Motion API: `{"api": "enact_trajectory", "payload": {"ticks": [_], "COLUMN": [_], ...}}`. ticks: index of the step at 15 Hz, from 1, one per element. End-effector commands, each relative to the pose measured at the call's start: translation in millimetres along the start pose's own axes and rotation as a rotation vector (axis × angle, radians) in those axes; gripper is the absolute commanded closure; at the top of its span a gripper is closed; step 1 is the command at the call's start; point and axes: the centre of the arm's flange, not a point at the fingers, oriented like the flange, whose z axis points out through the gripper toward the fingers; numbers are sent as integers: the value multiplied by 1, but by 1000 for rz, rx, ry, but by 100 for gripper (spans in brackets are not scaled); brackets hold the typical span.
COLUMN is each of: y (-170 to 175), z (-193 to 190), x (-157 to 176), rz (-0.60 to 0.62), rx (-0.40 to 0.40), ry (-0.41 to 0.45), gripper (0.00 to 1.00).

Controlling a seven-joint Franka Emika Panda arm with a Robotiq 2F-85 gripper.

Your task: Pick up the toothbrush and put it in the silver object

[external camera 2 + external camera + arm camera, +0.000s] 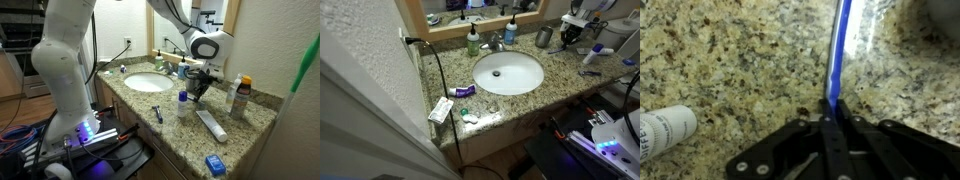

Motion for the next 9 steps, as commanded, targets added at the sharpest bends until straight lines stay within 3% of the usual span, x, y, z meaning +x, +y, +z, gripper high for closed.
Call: {"api": "enact_trajectory", "payload": {"ticks": [1,4,7,9], "y": [39,67,83,100], "z": [-37,-92,-158,-200], "x": [-14,-28,-41,-57], "rz": [15,82,180,190], "rx": [-82,-157,-91,-11], "ry": [107,304,506,581], "gripper": [98,98,98,98]}}
